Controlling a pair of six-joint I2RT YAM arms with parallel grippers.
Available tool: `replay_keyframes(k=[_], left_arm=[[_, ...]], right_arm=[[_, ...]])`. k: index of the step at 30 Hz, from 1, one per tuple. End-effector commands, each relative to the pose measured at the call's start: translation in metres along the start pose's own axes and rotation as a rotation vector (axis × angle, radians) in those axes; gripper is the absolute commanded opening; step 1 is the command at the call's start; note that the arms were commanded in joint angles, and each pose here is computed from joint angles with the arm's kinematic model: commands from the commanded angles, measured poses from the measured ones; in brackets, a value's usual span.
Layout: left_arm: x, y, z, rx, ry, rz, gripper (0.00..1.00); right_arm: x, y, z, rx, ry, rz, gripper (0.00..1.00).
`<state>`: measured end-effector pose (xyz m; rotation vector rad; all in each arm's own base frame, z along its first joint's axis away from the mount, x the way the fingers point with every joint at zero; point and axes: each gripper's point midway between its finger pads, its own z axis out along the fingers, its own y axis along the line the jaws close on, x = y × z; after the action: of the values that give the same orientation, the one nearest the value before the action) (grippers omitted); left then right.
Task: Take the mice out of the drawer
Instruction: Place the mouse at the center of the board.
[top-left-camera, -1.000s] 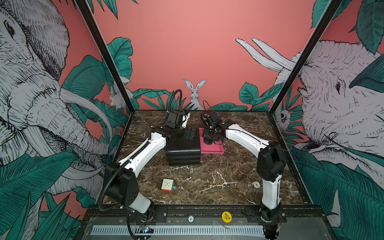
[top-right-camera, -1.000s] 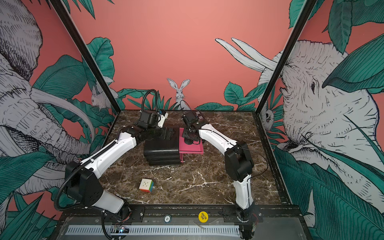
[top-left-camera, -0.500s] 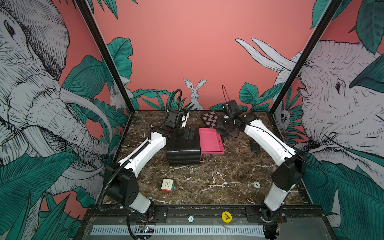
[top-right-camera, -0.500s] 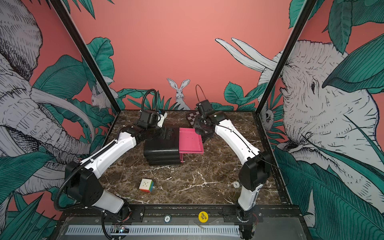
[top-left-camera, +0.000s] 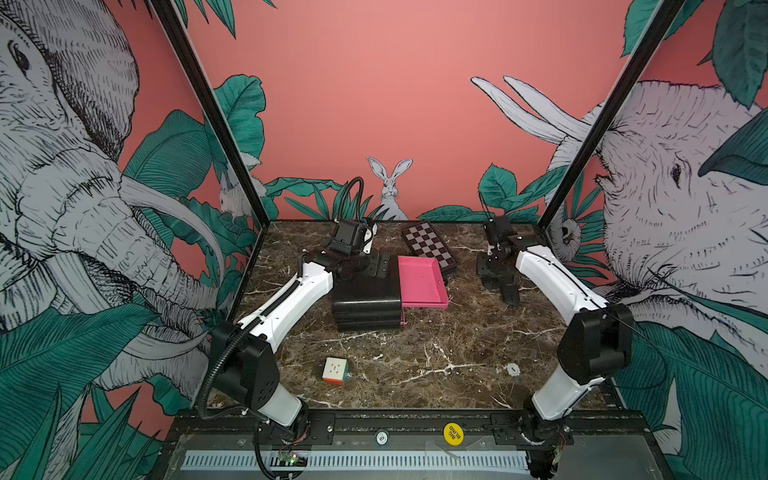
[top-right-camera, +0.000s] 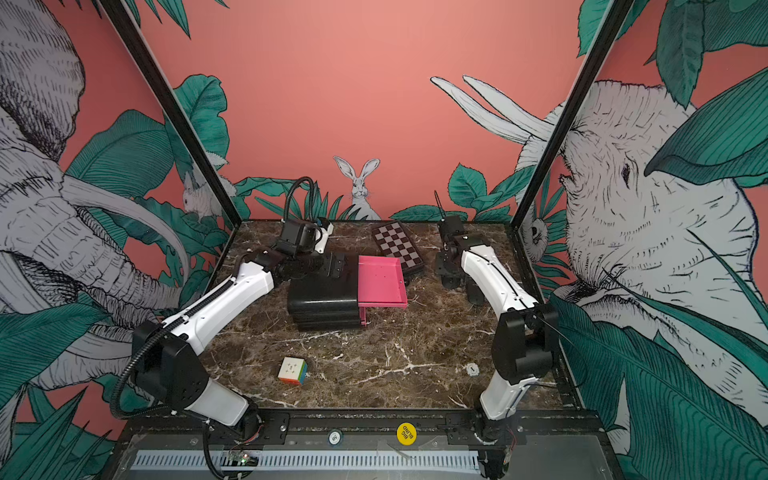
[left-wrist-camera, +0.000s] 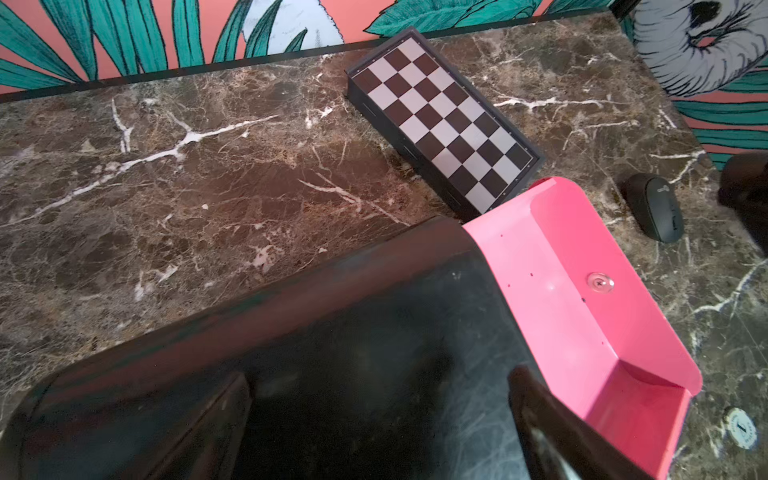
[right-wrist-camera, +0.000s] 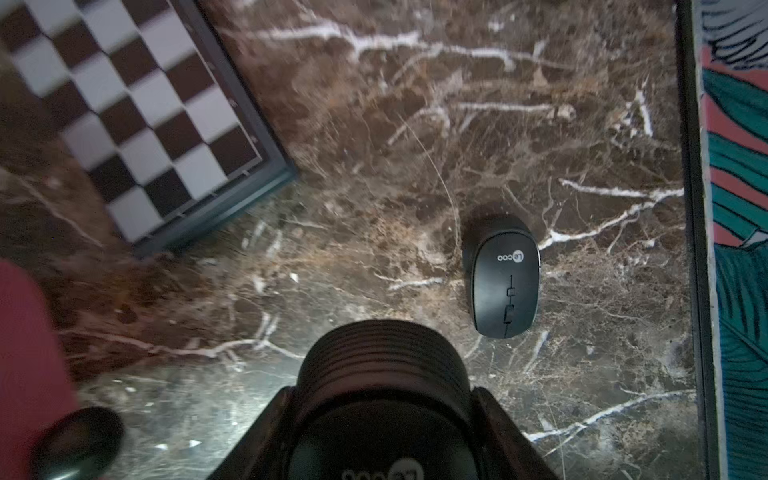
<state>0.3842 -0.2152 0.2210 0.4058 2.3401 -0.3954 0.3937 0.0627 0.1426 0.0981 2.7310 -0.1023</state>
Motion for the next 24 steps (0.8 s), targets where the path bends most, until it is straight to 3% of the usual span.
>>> replay_keyframes(k=[1,14,24], left_arm=[[-0.012,0.004,-0.008,-0.026,-0.023,-0.026,0.99],[-0.021,0.004,-0.015,-0.045,-0.058,-0.070,0.99],[-0.029,0.009,-0.023,-0.081,-0.082,-0.084,0.99]], right_arm=[[-0.004,-0.001,0.025,-0.024,-0.019,-0.056,0.54],[0.009,-0.007,0.101,0.038,0.076,-0.139,0.51],[0.010,-0.015,0.117,0.043,0.098,-0.109,0.52]])
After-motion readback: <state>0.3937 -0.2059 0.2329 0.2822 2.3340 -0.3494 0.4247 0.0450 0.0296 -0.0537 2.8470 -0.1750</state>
